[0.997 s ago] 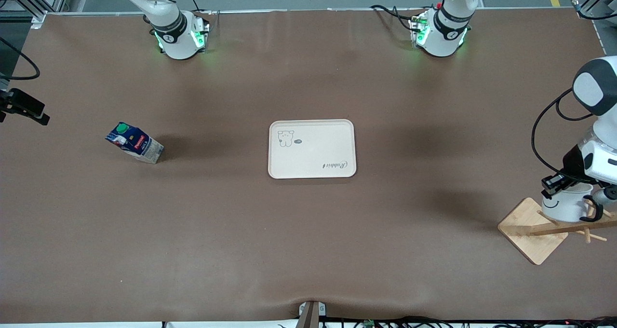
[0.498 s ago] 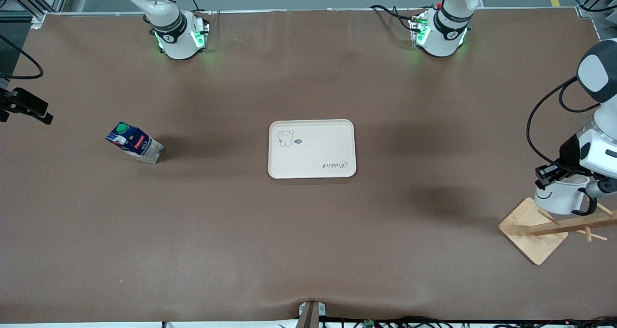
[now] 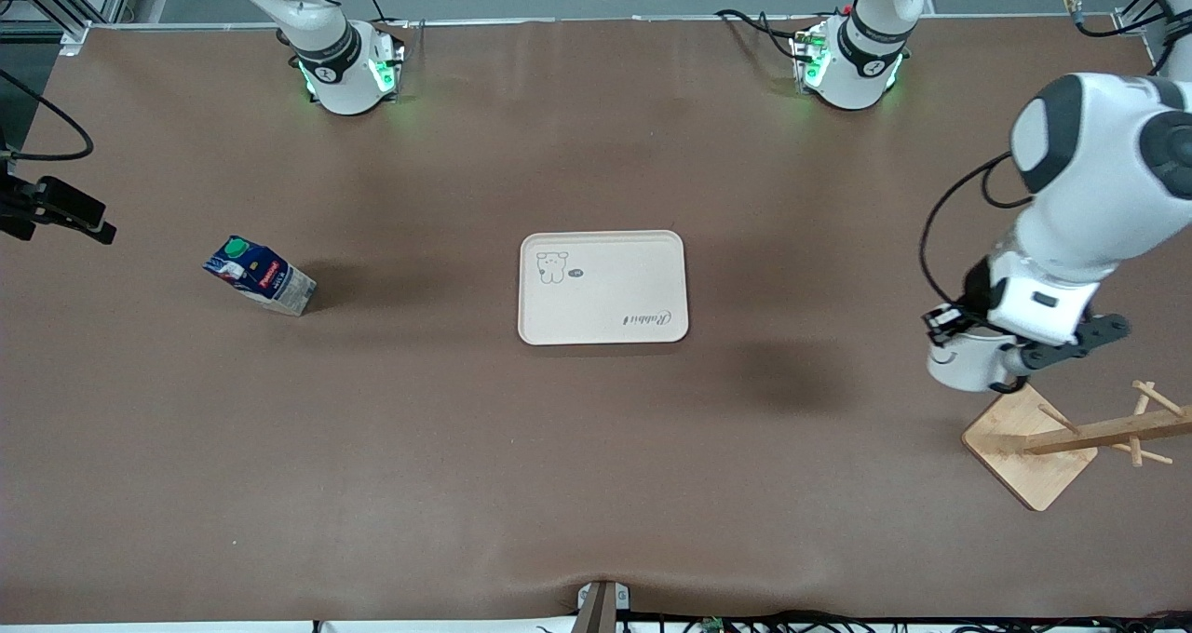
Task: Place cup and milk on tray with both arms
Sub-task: 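Lift the mug off the stand and carry it toward the tray, then lower the mug onto the tray while the right gripper reaches the milk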
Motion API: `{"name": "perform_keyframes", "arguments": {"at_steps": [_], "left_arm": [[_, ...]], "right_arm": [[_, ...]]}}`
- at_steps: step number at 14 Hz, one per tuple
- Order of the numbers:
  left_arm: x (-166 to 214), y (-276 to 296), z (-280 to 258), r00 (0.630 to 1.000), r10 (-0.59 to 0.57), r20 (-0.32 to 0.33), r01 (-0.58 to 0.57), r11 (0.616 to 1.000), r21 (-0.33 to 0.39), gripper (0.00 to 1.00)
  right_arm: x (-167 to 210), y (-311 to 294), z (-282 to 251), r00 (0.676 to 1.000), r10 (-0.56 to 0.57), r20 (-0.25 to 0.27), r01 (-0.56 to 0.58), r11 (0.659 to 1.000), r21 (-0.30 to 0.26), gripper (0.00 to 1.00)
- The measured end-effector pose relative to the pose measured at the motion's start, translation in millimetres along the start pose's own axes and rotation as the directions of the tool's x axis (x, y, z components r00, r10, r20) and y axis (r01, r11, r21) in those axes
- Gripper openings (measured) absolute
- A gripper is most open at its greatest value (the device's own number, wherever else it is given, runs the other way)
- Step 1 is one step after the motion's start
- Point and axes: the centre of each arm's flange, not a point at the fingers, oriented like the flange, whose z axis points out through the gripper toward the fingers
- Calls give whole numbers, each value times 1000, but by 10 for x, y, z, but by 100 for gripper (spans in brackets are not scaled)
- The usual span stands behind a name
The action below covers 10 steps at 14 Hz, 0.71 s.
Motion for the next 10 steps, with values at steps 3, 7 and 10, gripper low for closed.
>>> {"name": "perform_keyframes", "arguments": {"at_steps": [3, 7, 10], "left_arm": [[-397, 569, 310, 993, -99, 61, 97, 995, 31, 8], [-1022, 1352, 802, 967, -229, 114, 219, 972, 88, 8], [-1420, 1865, 1114, 927, -344, 148, 328, 937, 121, 8]], "right_arm": [[70, -19, 164, 1000, -3, 30, 3, 1000, 3, 100], [120, 38, 284, 999, 7, 51, -7, 1000, 3, 100], [131, 56, 314, 998, 10, 56, -10, 1000, 3, 100]]}}
